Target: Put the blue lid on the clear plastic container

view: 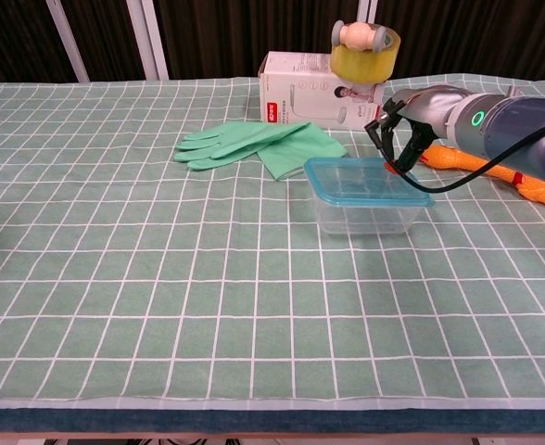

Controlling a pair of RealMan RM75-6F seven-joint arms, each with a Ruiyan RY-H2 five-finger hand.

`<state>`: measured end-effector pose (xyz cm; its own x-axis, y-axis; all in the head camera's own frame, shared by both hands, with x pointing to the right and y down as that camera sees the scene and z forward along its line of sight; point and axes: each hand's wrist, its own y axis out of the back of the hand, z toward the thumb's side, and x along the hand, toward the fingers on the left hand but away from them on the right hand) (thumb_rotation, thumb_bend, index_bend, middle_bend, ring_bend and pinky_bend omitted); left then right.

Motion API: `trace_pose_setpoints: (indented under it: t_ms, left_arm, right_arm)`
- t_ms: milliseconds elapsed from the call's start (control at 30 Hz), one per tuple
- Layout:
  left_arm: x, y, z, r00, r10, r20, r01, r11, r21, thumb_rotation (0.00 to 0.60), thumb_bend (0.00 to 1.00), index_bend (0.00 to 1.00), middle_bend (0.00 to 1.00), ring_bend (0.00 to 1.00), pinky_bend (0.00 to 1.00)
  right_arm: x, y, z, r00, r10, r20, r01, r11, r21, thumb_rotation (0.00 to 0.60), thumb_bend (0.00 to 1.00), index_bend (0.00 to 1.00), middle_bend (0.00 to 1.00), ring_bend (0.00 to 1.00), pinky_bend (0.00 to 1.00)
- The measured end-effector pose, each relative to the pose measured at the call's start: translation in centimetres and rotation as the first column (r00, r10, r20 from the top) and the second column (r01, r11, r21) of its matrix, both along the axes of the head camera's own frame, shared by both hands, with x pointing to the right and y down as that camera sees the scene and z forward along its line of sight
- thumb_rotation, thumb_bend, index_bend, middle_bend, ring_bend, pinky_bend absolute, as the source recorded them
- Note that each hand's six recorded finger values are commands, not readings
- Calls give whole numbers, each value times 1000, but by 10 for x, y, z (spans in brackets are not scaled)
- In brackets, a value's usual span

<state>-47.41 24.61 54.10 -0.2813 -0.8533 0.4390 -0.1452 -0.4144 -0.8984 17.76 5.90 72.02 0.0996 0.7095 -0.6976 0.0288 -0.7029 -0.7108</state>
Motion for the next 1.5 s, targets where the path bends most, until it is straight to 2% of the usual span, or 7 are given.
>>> trace_pose_setpoints:
  t_ms: [967, 1067, 1167, 1200, 1267, 1333, 1500]
  left_arm:
    - [-1, -2, -1, 1000, -6, 1, 6, 1000, 6, 600, 758, 99, 0, 0, 0]
    - [-2, -2, -1, 1000, -7, 2, 7, 1000, 7, 600, 758, 99, 0, 0, 0]
    - [-2, -3, -1, 1000, -6, 1, 6, 1000, 9, 600, 758, 98, 0, 0, 0]
    - [-1, -3, -1, 1000, -5, 1, 5, 1000, 9, 600, 758, 98, 0, 0, 0]
    - [-1, -2, -1, 1000, -3, 1, 3, 1000, 8, 600, 758, 99, 0, 0, 0]
    - [-1, -2, -1, 1000, -2, 2, 2, 1000, 8, 600, 758, 99, 0, 0, 0]
    - [0, -2, -1, 1000, 4, 4, -4, 1000, 11, 600, 758, 99, 0, 0, 0]
  right_arm:
    - [-5, 8, 11, 999, -30, -16, 29, 998, -63, 600, 546, 616, 0, 0, 0]
    - [-6, 4, 7, 1000, -26, -12, 25, 999, -41, 600, 547, 510, 0, 0, 0]
    - [-5, -4, -1, 1000, -9, -3, 9, 1000, 6, 600, 539, 263, 0, 0, 0]
    - [-4, -7, -6, 1000, 0, 0, 0, 1000, 30, 600, 512, 136, 0, 0, 0]
    - [-2, -12, -15, 1000, 13, 5, -14, 997, 73, 600, 444, 25, 0, 0, 0]
    - [1, -16, -28, 999, 30, 18, -32, 991, 127, 600, 389, 0, 0, 0, 0]
    - [15, -17, -67, 996, 62, 68, -76, 970, 231, 600, 355, 0, 0, 0, 0]
